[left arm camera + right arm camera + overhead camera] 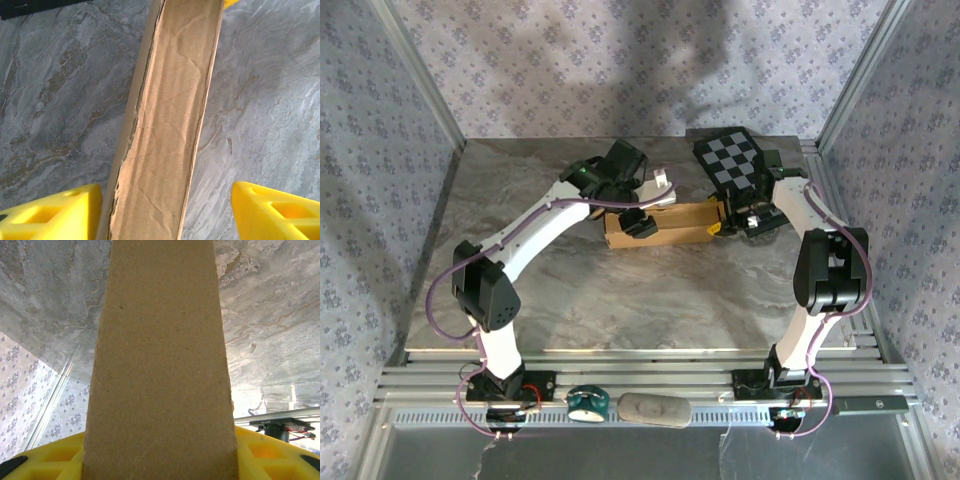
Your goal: Fold the paper box
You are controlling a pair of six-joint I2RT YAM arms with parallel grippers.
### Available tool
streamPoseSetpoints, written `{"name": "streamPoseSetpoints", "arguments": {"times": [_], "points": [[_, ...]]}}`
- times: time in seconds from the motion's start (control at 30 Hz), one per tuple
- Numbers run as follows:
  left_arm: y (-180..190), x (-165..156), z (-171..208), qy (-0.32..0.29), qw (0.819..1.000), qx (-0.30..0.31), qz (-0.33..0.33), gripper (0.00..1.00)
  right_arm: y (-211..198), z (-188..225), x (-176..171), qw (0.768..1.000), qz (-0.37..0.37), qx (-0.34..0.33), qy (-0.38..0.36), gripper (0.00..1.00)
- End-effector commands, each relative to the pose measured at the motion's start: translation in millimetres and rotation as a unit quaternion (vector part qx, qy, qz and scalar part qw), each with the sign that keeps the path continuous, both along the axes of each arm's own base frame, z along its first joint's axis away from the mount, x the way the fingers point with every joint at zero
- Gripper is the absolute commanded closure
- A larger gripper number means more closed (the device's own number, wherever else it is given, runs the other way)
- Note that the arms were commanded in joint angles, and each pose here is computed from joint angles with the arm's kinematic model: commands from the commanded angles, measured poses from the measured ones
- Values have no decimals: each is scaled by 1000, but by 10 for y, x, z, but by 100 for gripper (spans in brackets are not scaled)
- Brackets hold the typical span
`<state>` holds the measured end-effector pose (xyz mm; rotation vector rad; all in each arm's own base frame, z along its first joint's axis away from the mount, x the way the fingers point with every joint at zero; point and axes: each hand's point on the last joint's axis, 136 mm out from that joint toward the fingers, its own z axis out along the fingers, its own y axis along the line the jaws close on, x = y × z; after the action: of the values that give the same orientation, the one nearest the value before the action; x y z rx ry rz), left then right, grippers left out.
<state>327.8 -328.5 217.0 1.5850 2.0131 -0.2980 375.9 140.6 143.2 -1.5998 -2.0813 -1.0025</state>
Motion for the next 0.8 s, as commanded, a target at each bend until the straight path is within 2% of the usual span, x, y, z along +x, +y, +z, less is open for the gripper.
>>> {"name": "streamPoseSetpoints", "arguments": {"times": [0.0, 0.43, 0.6, 0.77], "points": [[-5, -24, -103, -12, 1000, 20, -5, 32, -36, -66, 74, 1000, -12, -11, 10, 50], [11, 75, -426, -38, 997, 69, 20, 29, -27, -88, 141, 1000, -16, -10, 11, 50], [29, 279, -319, -74, 993, 73, 54, 24, -33, -54, 149, 1000, -15, -12, 8, 49], [-22, 302, -198, -54, 995, 44, 65, 26, -109, 82, 181, 999, 0, -34, -13, 39]]}}
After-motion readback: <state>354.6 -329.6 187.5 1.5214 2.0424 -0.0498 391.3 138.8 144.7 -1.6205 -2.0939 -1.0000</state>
